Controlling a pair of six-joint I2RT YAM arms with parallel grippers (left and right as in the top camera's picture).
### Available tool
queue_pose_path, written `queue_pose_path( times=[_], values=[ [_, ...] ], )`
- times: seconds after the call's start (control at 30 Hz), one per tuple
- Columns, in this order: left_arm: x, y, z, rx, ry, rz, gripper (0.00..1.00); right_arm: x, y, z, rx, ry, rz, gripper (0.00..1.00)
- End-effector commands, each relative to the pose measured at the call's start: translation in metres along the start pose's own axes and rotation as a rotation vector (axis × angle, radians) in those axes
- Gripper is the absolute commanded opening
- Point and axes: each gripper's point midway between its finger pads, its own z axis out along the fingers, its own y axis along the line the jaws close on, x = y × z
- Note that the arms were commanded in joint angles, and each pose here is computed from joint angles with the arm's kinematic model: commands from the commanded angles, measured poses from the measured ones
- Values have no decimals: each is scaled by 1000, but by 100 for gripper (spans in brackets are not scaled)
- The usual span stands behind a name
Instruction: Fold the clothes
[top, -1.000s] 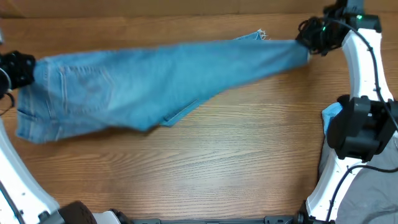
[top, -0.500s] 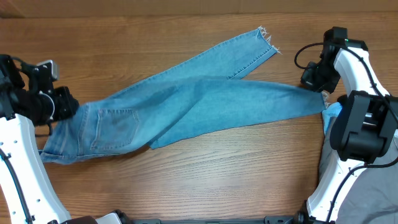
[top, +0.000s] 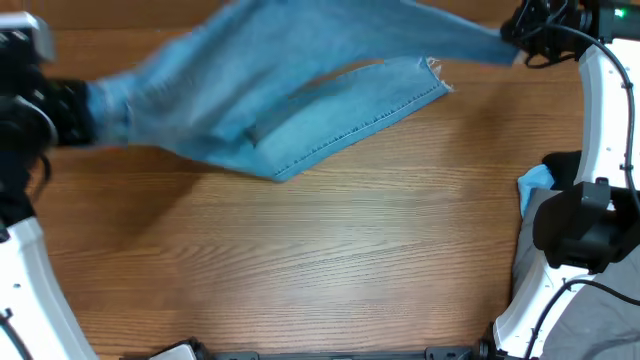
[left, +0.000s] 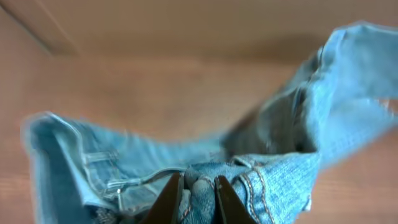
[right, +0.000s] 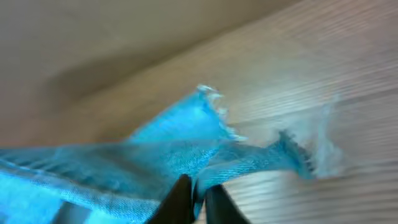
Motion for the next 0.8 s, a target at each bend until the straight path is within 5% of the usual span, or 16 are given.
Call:
queue_pose_path(
  times=[0.0, 0.07, 0.17, 0.4, 0.53, 0.77],
  values=[
    [101, 2, 85, 14, 377, -77, 17, 67, -50, 55, 138, 195, 10, 23],
    [171, 1, 115, 28, 598, -136, 21, 98, -73, 67, 185, 275, 57, 24],
    [203, 6, 124, 10, 706, -209, 22, 112, -95, 66, 238, 307, 123, 24],
    [210, 1, 118, 22, 750, -243, 37, 113, -101, 56, 237, 315, 161, 31],
    [220, 1, 110, -6, 804, -249, 63, 113, -99, 56, 228, 318, 162, 37],
    [194, 47, 130, -242, 636, -331, 67, 111, -87, 54, 168, 318, 158, 42]
  ],
)
